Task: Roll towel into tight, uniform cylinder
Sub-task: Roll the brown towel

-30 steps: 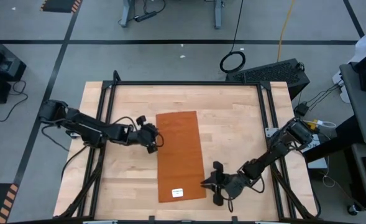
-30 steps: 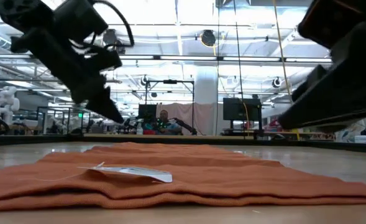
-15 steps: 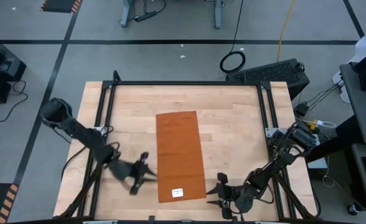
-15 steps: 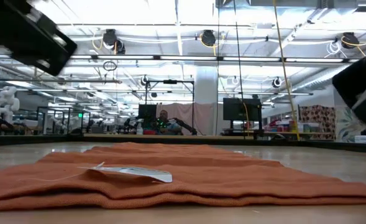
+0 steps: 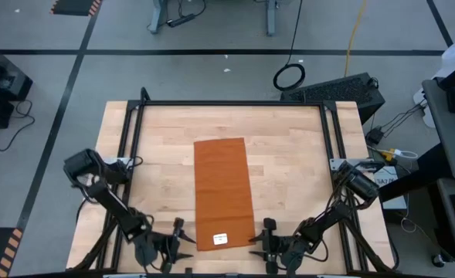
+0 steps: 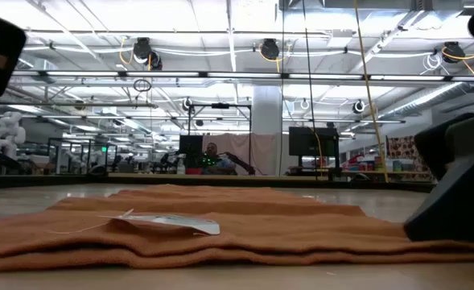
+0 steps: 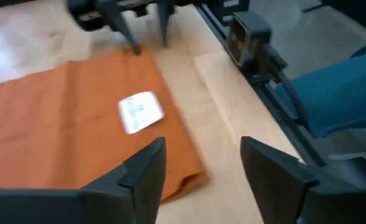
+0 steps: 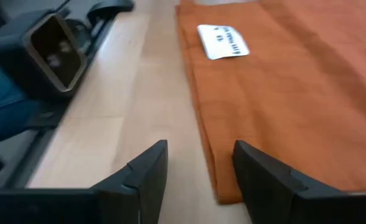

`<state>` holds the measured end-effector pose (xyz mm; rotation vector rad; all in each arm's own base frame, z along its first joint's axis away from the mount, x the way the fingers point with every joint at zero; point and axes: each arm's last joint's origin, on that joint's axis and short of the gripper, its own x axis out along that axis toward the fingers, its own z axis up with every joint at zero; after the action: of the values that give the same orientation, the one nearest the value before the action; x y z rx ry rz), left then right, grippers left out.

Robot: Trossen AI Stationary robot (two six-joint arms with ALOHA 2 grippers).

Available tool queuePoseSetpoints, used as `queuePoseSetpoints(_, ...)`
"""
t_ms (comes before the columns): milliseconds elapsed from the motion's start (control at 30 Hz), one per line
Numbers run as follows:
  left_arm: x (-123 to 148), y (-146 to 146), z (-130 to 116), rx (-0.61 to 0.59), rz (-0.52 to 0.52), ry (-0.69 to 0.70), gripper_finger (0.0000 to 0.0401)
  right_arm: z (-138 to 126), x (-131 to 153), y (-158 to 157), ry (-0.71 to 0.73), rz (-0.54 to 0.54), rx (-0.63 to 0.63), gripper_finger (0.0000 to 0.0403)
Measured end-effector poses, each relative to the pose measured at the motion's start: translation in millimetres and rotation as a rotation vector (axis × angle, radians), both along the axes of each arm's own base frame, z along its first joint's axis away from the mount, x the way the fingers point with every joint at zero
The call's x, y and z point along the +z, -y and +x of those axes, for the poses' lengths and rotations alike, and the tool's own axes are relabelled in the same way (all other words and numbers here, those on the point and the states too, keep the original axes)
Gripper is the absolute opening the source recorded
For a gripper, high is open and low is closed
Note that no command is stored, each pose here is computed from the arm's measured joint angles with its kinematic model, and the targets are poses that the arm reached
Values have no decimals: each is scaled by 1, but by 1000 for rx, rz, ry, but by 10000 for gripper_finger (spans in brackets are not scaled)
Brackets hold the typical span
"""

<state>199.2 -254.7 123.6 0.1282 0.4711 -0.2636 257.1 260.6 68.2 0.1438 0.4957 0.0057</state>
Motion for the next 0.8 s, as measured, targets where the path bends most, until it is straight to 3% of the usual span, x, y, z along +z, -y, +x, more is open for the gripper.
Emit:
queuePoseSetpoints(233,-20,24,11,5,105,16,241,1,-7,1,39,-20,-55,171)
queuePoseSetpoints(433,-38,21,11,58,188,-21,242,2,-7,2,39,-13,-52,171)
queuePoseSetpoints(667,-43,18,9,91,188,-60,238,3,-5,0,58,25,-43,171)
queuePoseSetpoints(800,-44,16,11,82,196,-80,208,4,-4,0,65,32,-43,171)
